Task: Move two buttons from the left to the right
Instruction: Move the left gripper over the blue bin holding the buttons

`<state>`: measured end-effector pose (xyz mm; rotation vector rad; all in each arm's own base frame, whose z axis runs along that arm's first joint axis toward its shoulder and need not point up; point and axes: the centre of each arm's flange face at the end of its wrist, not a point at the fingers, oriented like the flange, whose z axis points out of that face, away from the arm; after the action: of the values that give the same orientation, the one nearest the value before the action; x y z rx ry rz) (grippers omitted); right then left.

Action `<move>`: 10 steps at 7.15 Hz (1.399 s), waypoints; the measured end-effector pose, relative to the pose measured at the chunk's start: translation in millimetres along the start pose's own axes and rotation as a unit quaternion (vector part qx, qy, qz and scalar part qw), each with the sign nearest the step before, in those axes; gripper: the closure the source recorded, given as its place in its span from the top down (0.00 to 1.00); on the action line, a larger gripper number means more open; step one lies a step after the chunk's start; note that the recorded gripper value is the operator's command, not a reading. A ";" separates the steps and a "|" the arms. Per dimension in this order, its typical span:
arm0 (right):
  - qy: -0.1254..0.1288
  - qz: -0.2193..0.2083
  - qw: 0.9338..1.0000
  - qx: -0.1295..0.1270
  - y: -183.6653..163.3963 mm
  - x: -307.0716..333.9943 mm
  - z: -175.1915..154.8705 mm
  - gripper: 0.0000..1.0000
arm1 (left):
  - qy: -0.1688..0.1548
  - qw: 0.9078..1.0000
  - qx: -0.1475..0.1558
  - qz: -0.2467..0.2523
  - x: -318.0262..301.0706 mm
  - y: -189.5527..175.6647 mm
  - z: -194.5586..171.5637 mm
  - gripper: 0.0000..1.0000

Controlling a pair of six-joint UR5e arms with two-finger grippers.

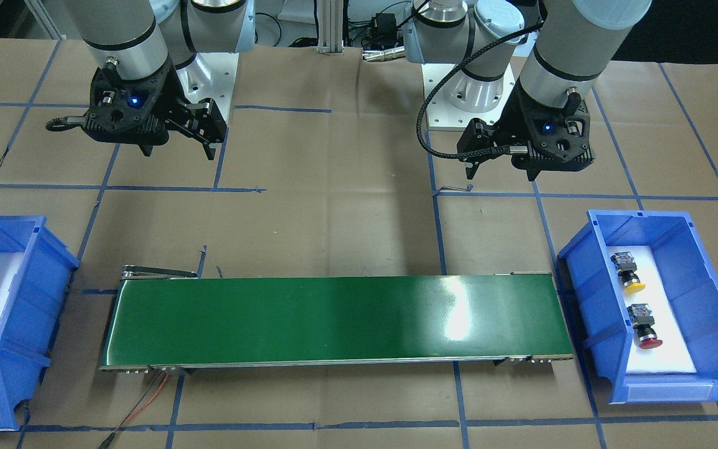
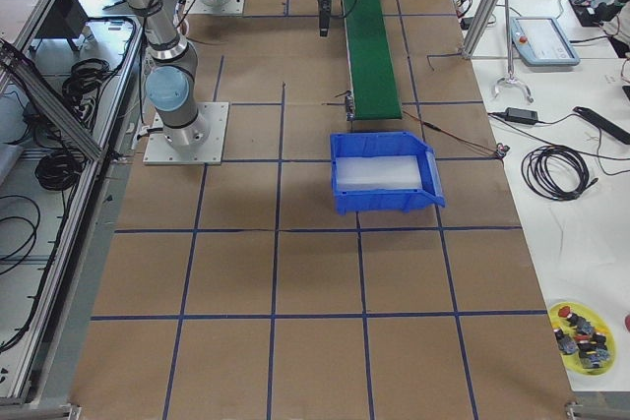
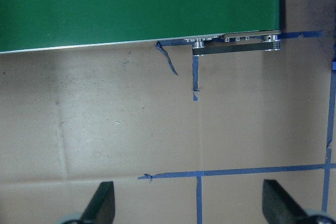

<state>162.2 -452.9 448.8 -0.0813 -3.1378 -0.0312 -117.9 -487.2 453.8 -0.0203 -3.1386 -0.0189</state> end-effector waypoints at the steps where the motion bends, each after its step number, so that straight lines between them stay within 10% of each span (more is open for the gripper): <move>1: 0.000 0.000 1.000 -0.001 -0.1 -0.5 0.9 1.00 | 0.000 1.000 0.000 0.000 0.1 0.0 0.0 1.00; 10: 0.007 -0.006 0.998 -0.054 11.8 -1.0 6.1 1.00 | -0.002 1.000 0.009 0.001 -14.1 -4.6 -7.9 1.00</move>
<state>163.8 -441.1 442.9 -0.0614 -3.1209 -0.2004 -103.8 -492.0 461.5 -0.0221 -3.1433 0.0092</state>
